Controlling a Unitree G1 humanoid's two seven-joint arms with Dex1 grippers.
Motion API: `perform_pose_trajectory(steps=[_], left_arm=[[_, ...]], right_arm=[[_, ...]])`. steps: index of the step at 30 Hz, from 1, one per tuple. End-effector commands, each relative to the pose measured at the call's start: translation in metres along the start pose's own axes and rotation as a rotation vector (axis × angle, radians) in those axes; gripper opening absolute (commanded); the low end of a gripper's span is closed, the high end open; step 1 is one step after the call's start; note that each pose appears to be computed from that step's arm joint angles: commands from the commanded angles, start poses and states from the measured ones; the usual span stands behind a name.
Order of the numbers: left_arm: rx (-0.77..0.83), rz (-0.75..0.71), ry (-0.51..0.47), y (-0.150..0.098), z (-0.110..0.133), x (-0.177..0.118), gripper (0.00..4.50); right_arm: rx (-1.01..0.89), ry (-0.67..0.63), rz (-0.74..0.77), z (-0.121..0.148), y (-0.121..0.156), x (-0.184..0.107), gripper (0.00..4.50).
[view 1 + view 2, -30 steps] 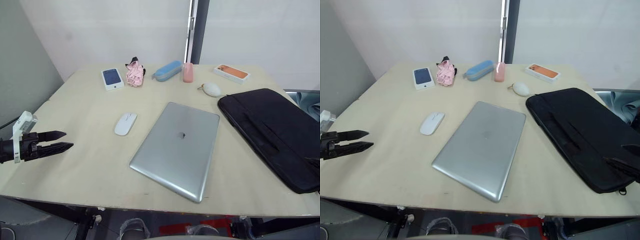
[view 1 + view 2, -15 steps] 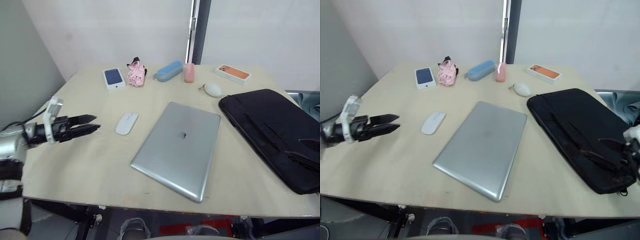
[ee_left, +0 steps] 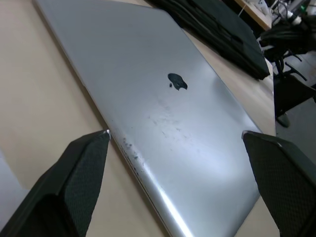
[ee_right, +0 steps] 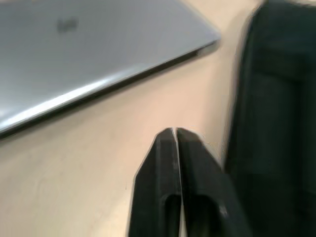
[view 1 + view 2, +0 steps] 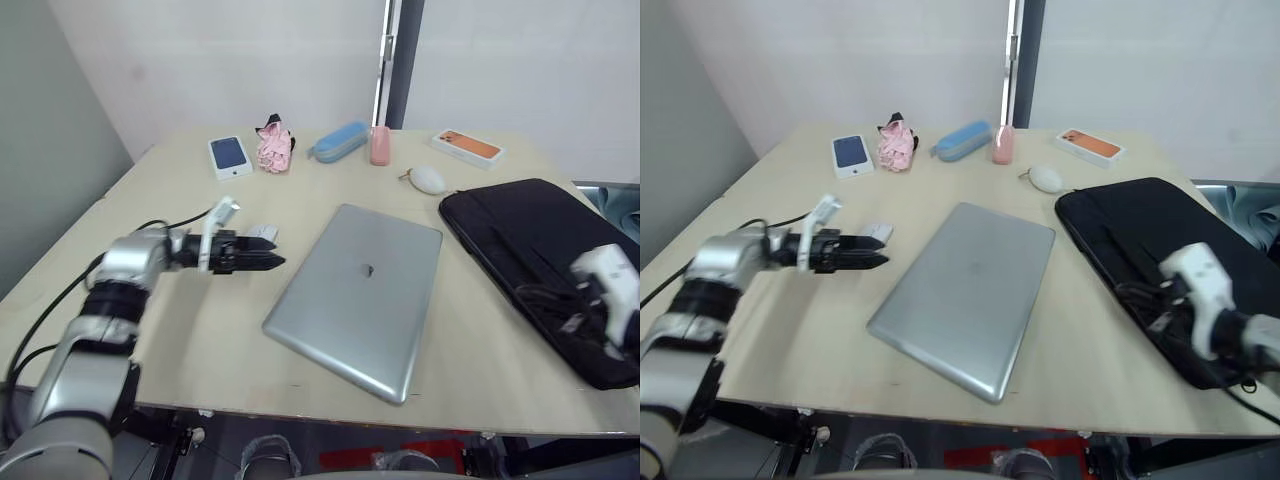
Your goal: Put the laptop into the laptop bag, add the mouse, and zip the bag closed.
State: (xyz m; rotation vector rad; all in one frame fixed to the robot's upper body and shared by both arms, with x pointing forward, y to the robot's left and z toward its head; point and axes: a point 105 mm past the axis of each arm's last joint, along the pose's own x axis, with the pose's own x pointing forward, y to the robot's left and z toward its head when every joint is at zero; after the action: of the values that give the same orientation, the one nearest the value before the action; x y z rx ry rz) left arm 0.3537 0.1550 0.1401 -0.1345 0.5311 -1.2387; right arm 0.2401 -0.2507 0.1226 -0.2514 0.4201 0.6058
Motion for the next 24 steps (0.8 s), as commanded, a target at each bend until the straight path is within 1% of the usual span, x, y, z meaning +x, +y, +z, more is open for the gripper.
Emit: perform_pose_trajectory(steps=[1, 3, 5, 9, 11, 15, 17, 22, 24], left_arm=[[0.043, 0.039, 0.085, 0.010, 0.000, 0.005, 4.50], [0.036, 0.063, 0.123, 0.017, -0.002, 0.008, 4.50], [0.010, 0.094, 0.141, 0.025, -0.002, 0.010, 4.50], [-0.066, 0.116, 0.109, 0.032, 0.004, 0.011, 4.50], [-0.100, 0.106, 0.091, 0.032, 0.006, 0.014, 4.50], [-0.161, 0.074, 0.093, 0.029, 0.003, 0.024, 4.50], [-0.182, 0.053, 0.105, 0.027, 0.001, 0.030, 4.50], [-0.220, 0.053, 0.152, 0.027, -0.011, 0.040, 4.50], [-0.243, 0.062, 0.141, 0.028, -0.012, 0.041, 4.50]], right_arm=[[-0.125, 0.019, 0.015, 0.005, 0.009, 0.017, 0.06], [-0.198, 0.062, -0.005, -0.001, 0.009, 0.030, 0.06], [-0.237, 0.098, -0.027, -0.007, 0.007, 0.045, 0.06], [-0.297, 0.130, 0.001, -0.011, 0.019, 0.068, 0.06], [-0.307, 0.129, 0.008, -0.011, 0.022, 0.076, 0.06], [-0.343, 0.149, -0.016, -0.011, 0.020, 0.089, 0.06], [-0.352, 0.157, -0.043, -0.011, 0.016, 0.095, 0.06], [-0.374, 0.139, -0.026, -0.003, 0.023, 0.108, 0.06], [-0.383, 0.128, -0.018, 0.001, 0.027, 0.113, 0.06]])
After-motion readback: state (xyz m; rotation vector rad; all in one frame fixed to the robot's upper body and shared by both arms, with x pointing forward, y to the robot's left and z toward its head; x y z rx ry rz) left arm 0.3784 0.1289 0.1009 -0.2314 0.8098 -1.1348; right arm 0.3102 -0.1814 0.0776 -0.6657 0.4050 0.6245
